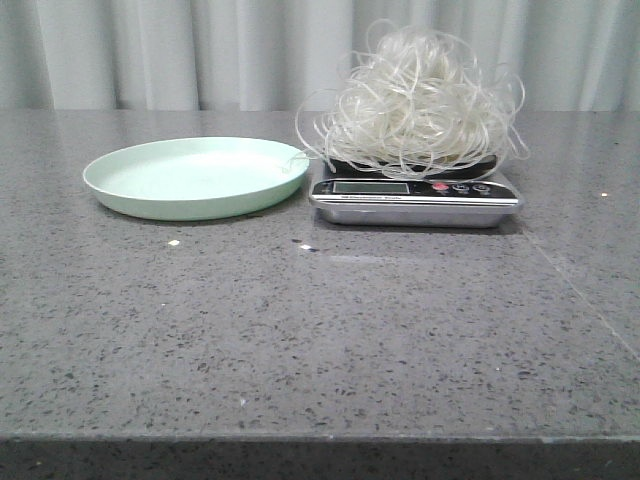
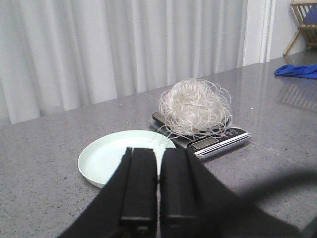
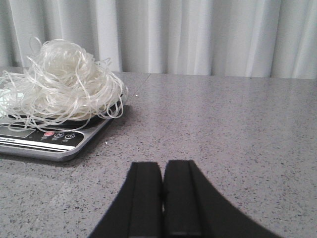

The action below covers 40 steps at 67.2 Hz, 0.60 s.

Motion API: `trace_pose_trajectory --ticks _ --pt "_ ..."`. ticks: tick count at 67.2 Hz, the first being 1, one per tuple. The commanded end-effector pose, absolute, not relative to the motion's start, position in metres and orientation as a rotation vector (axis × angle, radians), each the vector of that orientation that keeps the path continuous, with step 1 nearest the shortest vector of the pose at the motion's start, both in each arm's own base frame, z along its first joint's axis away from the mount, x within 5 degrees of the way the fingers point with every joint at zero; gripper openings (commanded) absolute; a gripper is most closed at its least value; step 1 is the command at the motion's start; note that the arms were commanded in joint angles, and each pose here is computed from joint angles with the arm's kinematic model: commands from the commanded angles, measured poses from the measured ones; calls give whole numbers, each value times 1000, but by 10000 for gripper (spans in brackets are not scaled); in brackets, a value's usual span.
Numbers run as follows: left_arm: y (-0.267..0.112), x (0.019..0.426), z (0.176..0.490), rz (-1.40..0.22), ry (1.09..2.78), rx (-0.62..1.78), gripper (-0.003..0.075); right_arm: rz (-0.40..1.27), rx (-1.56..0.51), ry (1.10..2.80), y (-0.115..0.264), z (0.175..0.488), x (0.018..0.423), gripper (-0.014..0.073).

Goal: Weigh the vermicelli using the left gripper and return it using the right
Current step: 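Withdraw the left gripper upward away from the scale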

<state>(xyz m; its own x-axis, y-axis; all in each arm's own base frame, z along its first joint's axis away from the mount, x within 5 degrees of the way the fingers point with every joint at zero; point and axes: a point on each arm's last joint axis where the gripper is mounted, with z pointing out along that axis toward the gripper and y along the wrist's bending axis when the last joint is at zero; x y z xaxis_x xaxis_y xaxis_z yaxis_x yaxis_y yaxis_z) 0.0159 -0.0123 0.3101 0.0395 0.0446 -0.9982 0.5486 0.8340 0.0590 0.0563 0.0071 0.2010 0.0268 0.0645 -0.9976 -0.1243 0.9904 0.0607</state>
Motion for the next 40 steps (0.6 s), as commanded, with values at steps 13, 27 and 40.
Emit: trace_pose_trajectory --ticks 13,27,40 --pt "-13 17 321 -435 1413 460 127 130 -38 1396 5 215 54 158" --pt "-13 17 321 -435 1413 460 127 129 -19 1183 3 245 46 158" --pt "-13 17 321 -435 1413 460 127 138 -37 1323 6 284 52 158"
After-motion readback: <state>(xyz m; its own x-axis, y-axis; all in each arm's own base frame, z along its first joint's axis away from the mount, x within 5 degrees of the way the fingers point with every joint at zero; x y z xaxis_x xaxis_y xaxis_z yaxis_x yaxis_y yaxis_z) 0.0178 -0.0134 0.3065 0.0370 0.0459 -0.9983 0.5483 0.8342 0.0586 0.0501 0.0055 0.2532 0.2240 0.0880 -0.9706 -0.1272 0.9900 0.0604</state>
